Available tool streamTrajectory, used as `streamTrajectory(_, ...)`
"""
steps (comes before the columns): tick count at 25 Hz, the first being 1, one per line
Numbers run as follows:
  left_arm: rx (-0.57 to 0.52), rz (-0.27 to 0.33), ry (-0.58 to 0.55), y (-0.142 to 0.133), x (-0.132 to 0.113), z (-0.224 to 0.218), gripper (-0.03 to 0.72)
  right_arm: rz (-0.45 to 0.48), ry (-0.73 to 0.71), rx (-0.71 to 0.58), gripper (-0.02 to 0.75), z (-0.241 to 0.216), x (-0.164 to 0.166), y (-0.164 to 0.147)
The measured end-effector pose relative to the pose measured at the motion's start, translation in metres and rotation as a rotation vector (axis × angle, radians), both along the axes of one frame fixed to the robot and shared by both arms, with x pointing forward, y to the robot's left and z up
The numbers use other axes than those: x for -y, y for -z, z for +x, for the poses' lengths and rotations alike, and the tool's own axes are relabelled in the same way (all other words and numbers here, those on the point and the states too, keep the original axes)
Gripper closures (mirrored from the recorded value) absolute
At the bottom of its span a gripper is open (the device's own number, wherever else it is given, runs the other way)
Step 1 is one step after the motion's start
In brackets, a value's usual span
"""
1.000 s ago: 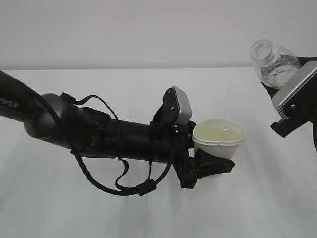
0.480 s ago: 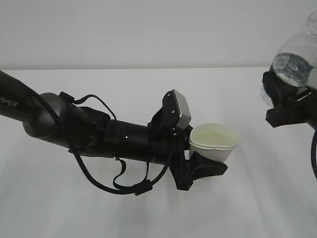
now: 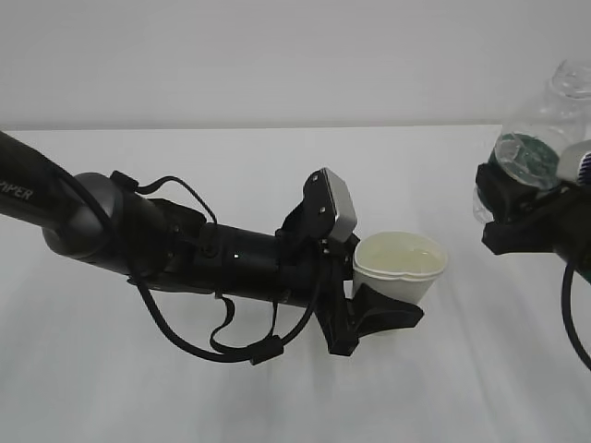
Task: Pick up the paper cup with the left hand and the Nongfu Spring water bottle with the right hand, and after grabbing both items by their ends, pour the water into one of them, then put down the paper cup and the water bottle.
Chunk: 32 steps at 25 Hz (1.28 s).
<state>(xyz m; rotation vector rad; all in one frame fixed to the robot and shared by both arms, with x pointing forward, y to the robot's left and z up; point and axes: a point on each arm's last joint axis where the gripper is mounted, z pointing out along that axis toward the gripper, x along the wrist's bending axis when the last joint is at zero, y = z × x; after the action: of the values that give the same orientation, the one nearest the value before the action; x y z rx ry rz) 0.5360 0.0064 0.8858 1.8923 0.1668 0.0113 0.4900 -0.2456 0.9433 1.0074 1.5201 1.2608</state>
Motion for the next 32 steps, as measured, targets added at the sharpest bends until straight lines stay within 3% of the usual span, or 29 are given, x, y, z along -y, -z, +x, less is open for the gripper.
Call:
streamTrajectory(14, 0.029, -0.015, -0.021, -0.002, 0.000, 0.003, 0.249, 0.014, 0.007, -0.163, 0.292, 0.026, -0.005, 0.049)
streamTrajectory(23, 0.057, -0.017, -0.022, -0.002, 0.000, 0.004, 0.249, 0.026, 0.008, -0.181, 0.292, 0.047, -0.008, 0.065)
streamTrajectory(32, 0.053, -0.013, -0.048, 0.002, -0.007, 0.010, 0.253, 0.140, 0.031, -0.235, 0.292, 0.070, -0.013, 0.089)
